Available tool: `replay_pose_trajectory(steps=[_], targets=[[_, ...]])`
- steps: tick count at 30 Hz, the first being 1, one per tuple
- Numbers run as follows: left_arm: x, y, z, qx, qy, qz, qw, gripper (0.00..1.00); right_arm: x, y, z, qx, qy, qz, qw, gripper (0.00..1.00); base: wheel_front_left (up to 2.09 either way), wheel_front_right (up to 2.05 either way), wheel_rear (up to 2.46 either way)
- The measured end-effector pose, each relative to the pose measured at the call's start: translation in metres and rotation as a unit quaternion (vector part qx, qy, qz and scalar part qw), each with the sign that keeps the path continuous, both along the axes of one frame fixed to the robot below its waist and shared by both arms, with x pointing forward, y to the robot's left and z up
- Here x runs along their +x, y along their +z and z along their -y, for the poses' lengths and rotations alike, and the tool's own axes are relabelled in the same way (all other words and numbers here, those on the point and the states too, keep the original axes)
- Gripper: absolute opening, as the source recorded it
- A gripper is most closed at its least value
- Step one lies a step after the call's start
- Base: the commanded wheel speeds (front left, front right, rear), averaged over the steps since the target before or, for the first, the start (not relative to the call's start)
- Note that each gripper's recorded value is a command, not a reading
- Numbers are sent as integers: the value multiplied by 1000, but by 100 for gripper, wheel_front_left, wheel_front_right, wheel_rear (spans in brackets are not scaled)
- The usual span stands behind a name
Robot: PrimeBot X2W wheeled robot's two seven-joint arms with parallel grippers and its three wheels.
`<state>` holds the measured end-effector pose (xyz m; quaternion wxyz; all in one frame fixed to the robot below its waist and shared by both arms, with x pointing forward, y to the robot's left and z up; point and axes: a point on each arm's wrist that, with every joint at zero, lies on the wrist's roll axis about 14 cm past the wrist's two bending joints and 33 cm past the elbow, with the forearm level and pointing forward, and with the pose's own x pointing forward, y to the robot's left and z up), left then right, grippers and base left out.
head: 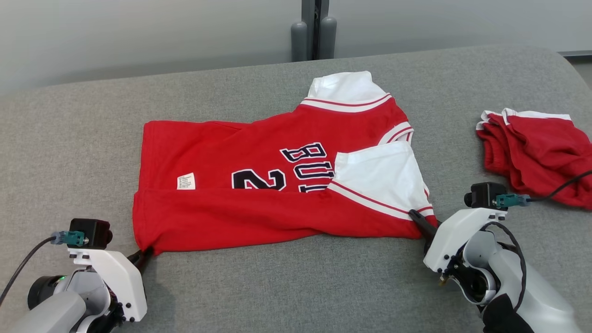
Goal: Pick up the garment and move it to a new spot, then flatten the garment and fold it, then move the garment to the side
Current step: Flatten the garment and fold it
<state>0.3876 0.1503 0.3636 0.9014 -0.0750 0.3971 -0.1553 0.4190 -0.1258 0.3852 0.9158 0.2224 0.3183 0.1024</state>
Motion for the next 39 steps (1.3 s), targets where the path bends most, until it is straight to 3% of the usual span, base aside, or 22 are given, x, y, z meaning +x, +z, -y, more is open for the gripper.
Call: replay_pose_trajectory(steps=[6,17,28,38,39], targets=[[-4,15,0,0,-14,14,1000,0,-3,12,9,2,-3,13,1000,0,0,0,0],[-45,32,4,4,-59,-5,998,0,-26,21,25,-20,35,1,999,0,0,0,0],[-101,37,7,0,-75,-62,995,0,-65,14,39,-14,49,-26,998,0,0,0,0],[-126,37,9,0,-78,-91,993,0,-106,10,50,-14,46,-57,997,0,0,0,0],[-127,36,9,0,-80,-94,992,0,-108,9,51,-15,44,-61,997,9,0,0,0]])
